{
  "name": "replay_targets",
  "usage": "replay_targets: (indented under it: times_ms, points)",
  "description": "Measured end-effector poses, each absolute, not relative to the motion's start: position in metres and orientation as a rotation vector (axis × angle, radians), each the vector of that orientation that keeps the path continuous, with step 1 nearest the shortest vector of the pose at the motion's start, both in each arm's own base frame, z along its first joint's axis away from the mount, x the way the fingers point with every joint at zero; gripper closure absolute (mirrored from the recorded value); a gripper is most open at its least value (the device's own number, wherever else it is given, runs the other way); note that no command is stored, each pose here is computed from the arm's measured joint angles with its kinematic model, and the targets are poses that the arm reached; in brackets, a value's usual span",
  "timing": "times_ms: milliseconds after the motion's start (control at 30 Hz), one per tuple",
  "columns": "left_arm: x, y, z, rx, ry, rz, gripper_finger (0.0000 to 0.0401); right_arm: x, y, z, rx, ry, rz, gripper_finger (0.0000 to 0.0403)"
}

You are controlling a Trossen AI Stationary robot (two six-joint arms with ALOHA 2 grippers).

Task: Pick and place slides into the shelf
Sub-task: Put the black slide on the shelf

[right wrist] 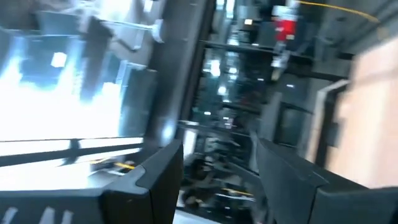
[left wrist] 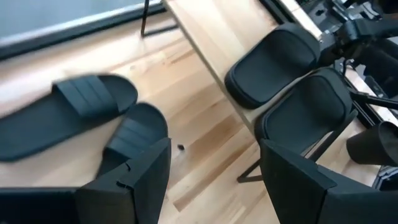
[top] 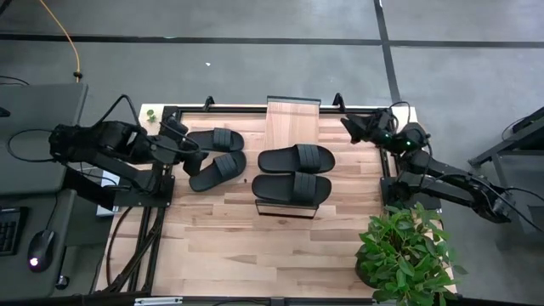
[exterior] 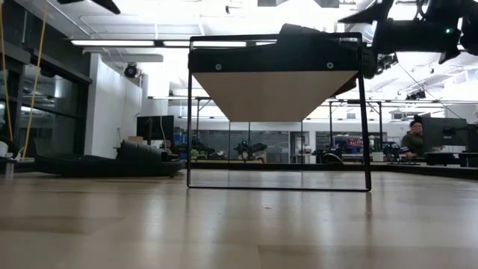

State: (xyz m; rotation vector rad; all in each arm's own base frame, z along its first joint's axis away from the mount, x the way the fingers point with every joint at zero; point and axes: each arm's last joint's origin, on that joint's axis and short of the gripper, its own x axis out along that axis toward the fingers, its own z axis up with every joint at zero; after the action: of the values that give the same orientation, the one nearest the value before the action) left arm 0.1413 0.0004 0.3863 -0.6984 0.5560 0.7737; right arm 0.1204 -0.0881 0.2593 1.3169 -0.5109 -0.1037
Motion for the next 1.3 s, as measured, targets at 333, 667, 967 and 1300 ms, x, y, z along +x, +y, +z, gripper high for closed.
replay_targets:
  times_ms: [333,667,967,1300]
  points:
    - [0.15,-0.002,0.356,-0.936,0.56,0.872,0.0171,0.119,-0.085,0.267,1.254,-0.526,-0.016,0.021]
    - [0.169,-0.005,0.302,-1.168,0.504,0.917,0.0171,0.122,-0.08,0.266,1.24,-0.465,0.039,0.021]
    - [0.172,-0.007,0.249,-1.308,0.515,0.983,0.0171,0.122,-0.079,0.266,1.231,-0.426,0.065,0.021]
    - [0.163,-0.006,0.205,-1.375,0.546,1.079,0.0171,0.122,-0.078,0.266,1.233,-0.393,0.094,0.021]
